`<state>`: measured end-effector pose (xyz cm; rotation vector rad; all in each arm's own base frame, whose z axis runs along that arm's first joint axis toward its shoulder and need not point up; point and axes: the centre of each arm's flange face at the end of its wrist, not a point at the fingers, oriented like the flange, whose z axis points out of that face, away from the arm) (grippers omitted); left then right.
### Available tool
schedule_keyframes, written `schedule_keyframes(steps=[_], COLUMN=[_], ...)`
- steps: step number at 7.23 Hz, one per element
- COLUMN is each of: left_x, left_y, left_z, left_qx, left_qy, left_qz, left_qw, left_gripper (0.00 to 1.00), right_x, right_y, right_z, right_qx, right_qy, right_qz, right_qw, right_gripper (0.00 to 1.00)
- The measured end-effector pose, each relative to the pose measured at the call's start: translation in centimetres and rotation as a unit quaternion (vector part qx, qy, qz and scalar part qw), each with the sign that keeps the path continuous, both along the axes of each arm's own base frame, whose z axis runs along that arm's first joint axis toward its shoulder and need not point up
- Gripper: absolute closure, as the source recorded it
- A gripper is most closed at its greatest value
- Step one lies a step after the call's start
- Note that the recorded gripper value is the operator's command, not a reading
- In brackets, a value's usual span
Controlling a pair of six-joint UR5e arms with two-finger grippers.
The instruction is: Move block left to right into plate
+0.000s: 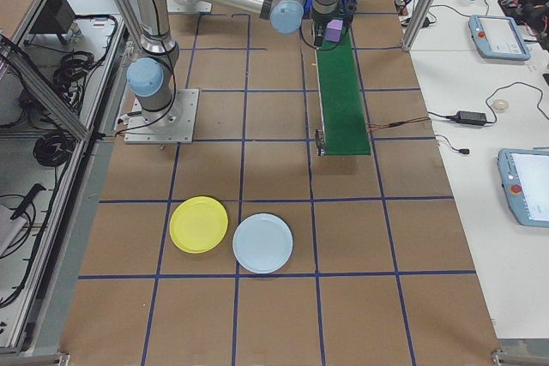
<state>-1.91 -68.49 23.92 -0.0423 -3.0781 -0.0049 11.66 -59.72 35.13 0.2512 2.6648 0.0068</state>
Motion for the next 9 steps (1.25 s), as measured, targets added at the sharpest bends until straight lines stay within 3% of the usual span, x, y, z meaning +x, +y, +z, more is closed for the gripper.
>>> schedule_keyframes(steps=[2, 5, 7, 9], left_x=[0.0, -2.0, -9.9, -15.4], left_y=[0.2, 3.3, 5.1, 6.2], left_z=[3.6, 12.8, 15.2, 13.8], left_qx=[-0.016, -0.028, -0.040, -0.037], left_qy=[-0.007, 0.001, 0.006, 0.010], left_qz=[0.005, 0.042, 0.015, -0.012], left_qw=[1.000, 0.999, 0.999, 0.999], left_gripper=[0.60, 0.60, 0.59, 0.59], right_x=[0.2, 0.4, 0.4, 0.2], right_y=[-1.0, -4.4, -5.6, -6.5], right_z=[-2.5, -3.7, -5.3, -7.2], right_qx=[-0.005, 0.002, 0.011, 0.010], right_qy=[-0.019, -0.052, -0.058, -0.048], right_qz=[-0.003, -0.051, -0.057, -0.053], right_qw=[1.000, 0.997, 0.997, 0.997], right_gripper=[0.00, 0.00, 0.01, 0.00])
